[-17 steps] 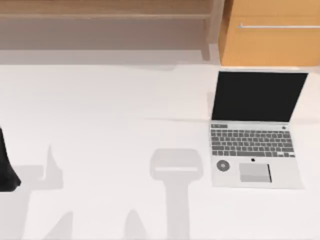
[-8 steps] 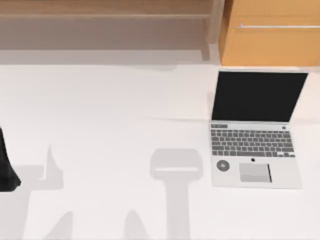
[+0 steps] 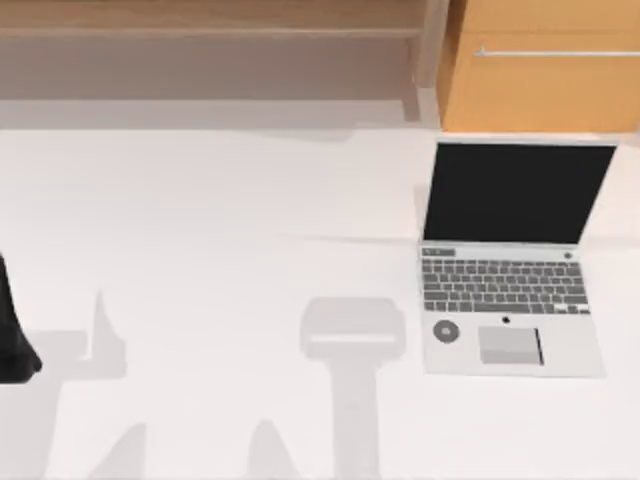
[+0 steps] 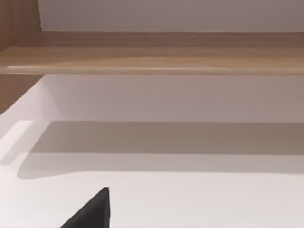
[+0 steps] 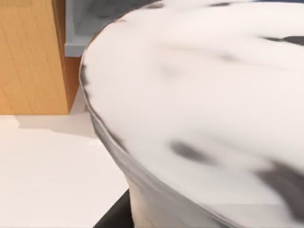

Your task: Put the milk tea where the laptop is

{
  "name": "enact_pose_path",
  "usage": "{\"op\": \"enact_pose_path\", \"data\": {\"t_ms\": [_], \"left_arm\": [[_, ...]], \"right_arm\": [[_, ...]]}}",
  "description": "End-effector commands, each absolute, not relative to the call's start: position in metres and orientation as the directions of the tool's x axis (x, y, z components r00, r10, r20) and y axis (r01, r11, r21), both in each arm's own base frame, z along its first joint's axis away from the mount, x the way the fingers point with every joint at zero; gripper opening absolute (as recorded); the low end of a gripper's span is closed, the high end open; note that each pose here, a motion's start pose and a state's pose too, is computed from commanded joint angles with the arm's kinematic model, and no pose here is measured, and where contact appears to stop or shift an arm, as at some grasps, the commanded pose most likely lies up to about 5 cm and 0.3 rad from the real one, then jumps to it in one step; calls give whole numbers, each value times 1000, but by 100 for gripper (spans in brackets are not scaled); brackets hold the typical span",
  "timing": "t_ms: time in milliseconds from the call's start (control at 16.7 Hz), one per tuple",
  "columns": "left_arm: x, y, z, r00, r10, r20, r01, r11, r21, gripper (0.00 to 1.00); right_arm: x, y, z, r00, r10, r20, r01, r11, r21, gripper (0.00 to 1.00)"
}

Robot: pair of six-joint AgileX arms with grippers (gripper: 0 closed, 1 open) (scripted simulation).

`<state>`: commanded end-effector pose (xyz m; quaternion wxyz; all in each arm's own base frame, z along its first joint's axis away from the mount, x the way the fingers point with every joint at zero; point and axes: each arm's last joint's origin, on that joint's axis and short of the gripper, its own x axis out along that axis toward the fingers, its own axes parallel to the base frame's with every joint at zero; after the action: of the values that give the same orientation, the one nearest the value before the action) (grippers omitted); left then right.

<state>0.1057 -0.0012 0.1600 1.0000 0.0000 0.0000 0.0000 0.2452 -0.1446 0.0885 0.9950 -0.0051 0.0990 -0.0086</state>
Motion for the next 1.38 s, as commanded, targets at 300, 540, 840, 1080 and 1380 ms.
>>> {"op": "enact_pose_path", "data": {"t_ms": [300,540,840,1080,1380], "left_arm": [[106,-1,160,1000,0,0,0,1000,0,100],[106,-1,160,1000,0,0,0,1000,0,100],[106,-1,160,1000,0,0,0,1000,0,100],[106,-1,160,1000,0,0,0,1000,0,100],[106,-1,160,1000,0,0,0,1000,0,100]], "right_arm": [[245,-145,89,980,-18,-197,16,1000,-12,2],[245,-145,89,980,-18,-197,16,1000,-12,0],[245,-145,88,980,-19,-198,17,1000,-10,0],[245,-145,95,980,-19,-198,17,1000,-10,0],[244,-144,97,979,-18,-201,17,1000,-6,0]]}}
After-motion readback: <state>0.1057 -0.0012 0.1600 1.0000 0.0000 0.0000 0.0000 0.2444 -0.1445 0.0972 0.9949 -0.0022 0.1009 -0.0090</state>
